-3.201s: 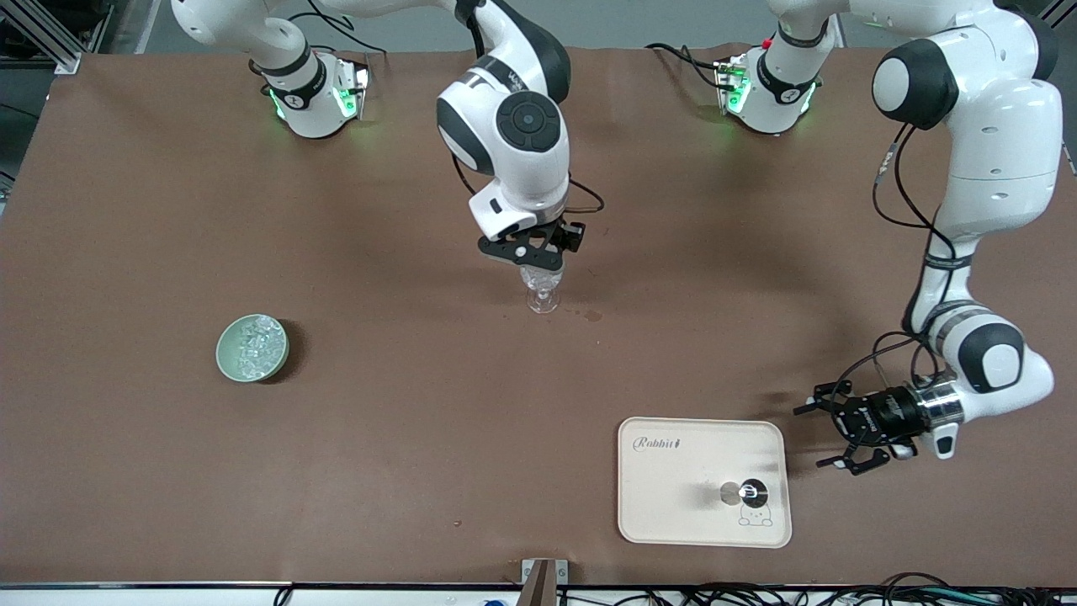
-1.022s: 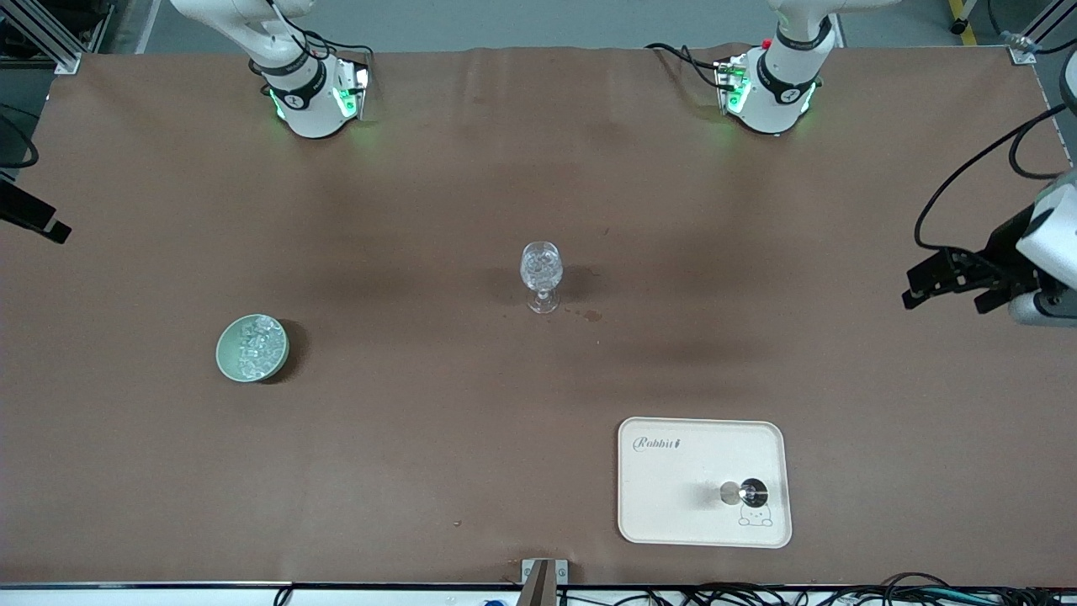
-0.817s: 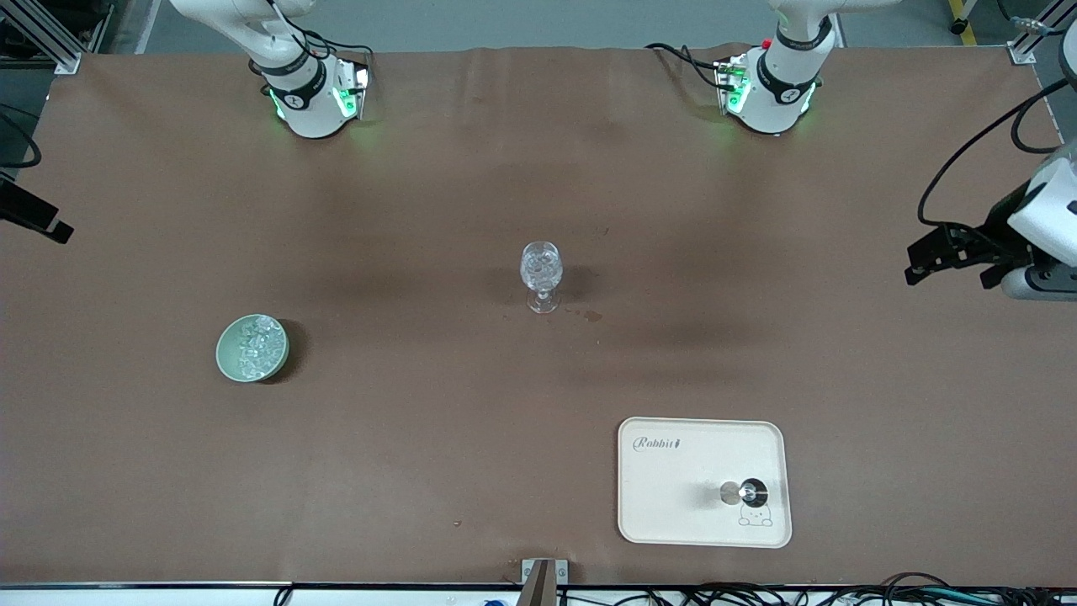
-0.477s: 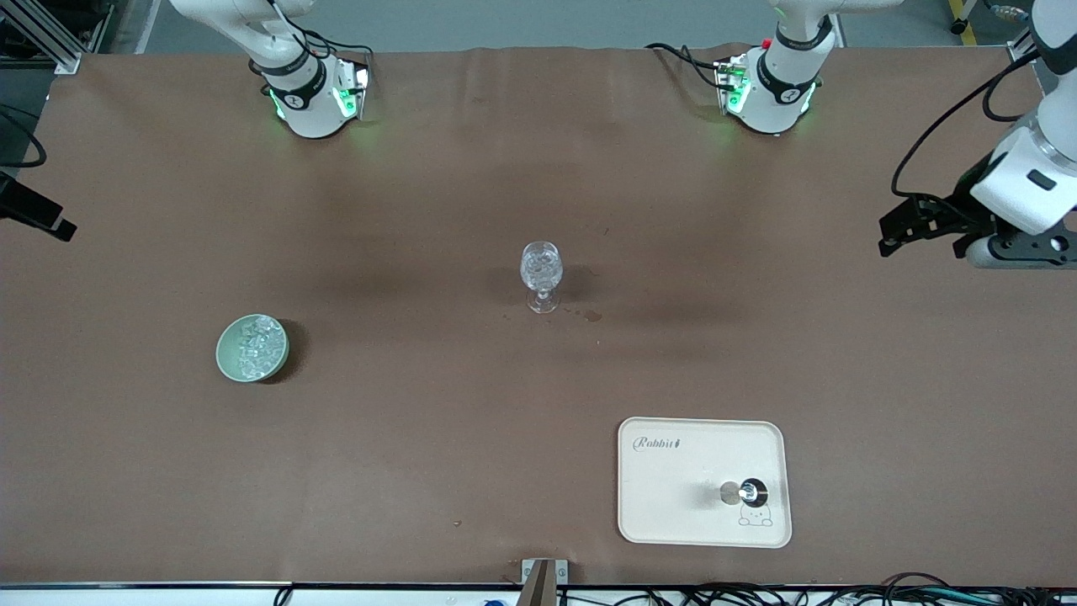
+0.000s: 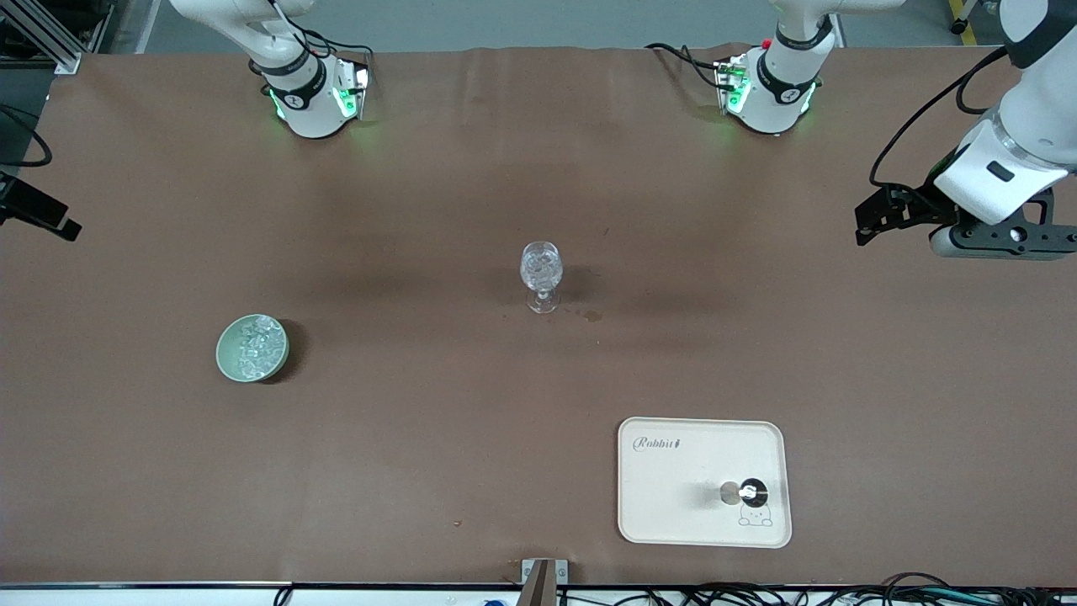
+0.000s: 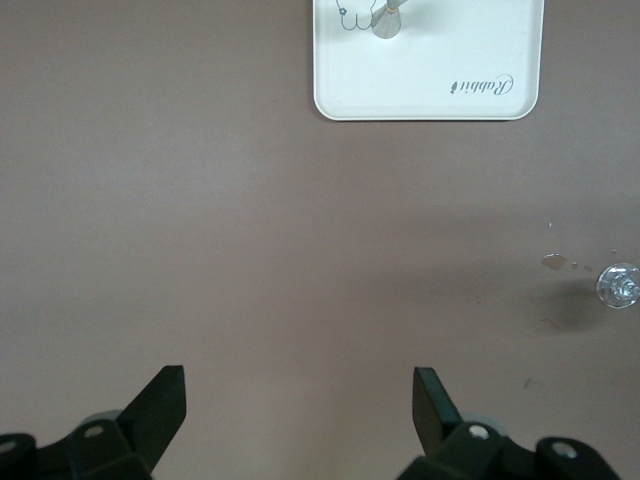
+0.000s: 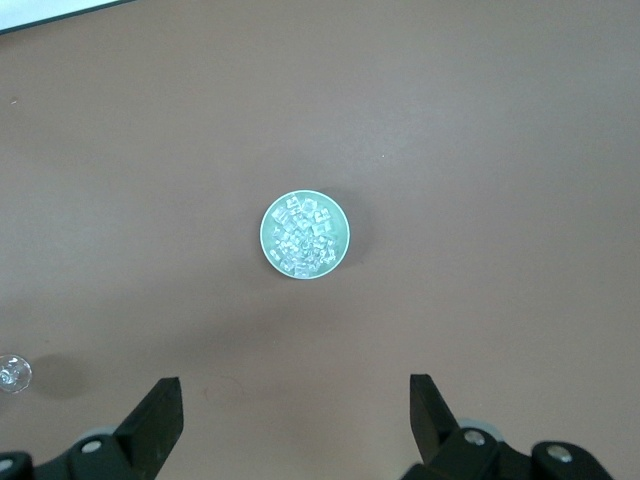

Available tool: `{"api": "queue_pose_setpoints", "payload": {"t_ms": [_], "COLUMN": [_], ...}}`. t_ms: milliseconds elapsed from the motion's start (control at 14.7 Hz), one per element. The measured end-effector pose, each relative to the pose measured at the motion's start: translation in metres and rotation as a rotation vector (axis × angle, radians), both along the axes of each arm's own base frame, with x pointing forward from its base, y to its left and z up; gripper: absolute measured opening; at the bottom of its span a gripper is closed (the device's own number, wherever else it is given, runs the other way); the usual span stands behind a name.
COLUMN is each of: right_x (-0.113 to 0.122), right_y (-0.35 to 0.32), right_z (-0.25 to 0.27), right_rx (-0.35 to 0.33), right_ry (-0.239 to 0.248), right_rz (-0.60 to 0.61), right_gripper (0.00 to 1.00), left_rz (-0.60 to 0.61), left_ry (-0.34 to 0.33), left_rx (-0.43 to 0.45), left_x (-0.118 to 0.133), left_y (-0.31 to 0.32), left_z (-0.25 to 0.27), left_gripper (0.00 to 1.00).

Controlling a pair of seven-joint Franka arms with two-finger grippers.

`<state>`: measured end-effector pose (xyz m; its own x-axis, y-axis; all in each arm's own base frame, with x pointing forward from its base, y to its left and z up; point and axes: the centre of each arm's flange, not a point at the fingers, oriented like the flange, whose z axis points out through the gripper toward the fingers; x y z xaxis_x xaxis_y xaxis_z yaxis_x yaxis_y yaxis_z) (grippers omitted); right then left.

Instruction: Pour wine and add ice with both arms

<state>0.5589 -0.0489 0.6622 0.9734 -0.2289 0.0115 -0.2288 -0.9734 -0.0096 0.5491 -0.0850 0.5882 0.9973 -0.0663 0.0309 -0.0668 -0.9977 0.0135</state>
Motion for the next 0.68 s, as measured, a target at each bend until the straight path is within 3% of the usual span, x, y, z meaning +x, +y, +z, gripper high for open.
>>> {"api": "queue_pose_setpoints", "payload": {"t_ms": [681], "right_x": [-0.0013], "right_y": [-0.0027], "right_z": [-0.0008], "right_rx": [0.0], "right_ry": [0.009], "right_rz": [-0.004], "right_gripper": [1.0], "left_rz": [0.037], "left_ry": [-0.022], "left_rx": [-0.004], "left_x": [0.0016], "left_y": [0.0073], "left_z": [-0.0095], "left_gripper": [1.0]}}
